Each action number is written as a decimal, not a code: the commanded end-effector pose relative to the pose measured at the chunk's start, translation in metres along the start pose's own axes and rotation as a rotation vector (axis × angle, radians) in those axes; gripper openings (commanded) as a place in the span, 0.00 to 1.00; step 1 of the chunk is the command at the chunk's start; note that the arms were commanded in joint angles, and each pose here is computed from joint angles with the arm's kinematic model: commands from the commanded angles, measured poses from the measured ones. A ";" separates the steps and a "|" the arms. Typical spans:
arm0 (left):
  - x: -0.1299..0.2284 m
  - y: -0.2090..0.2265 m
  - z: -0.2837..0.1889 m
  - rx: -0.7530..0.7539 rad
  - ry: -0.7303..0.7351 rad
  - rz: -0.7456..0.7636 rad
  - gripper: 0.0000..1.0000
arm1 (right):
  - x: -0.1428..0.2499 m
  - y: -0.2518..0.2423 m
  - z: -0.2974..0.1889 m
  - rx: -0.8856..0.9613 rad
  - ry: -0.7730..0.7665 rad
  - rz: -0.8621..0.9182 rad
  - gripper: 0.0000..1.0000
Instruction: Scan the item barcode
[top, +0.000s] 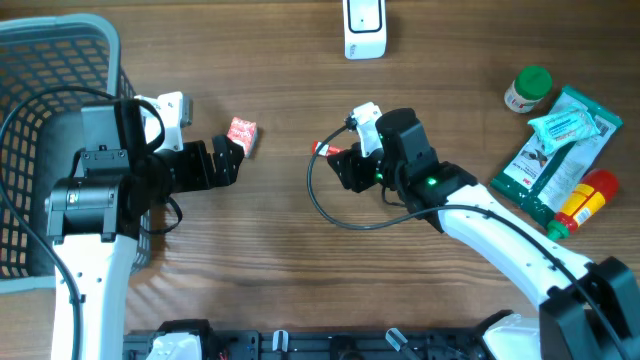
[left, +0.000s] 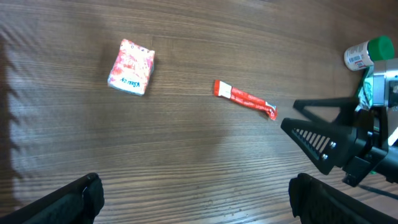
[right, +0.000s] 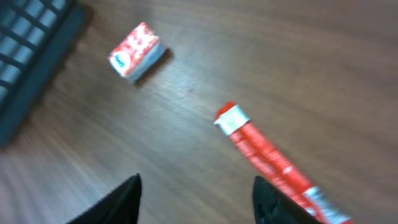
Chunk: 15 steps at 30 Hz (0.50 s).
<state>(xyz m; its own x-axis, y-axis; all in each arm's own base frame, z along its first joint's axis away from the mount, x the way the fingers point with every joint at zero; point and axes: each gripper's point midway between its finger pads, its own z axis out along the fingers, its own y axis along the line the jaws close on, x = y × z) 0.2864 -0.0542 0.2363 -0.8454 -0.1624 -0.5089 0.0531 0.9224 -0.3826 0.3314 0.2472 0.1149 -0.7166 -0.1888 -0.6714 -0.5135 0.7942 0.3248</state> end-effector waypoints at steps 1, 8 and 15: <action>-0.002 -0.004 -0.002 0.016 -0.008 0.027 1.00 | 0.028 0.008 0.020 -0.073 0.121 0.364 0.53; -0.002 -0.004 -0.002 0.016 -0.008 0.027 1.00 | 0.047 0.003 0.040 -0.030 0.203 0.920 0.53; -0.002 -0.004 -0.002 0.016 -0.008 0.027 1.00 | 0.039 -0.012 0.047 0.106 0.074 1.248 0.72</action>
<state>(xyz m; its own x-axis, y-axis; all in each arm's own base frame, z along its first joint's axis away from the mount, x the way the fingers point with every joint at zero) 0.2864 -0.0542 0.2363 -0.8454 -0.1624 -0.5089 0.0531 0.9224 -0.3826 0.3245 0.2552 0.0569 -0.8339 0.5516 0.0183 0.4220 0.6159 0.6653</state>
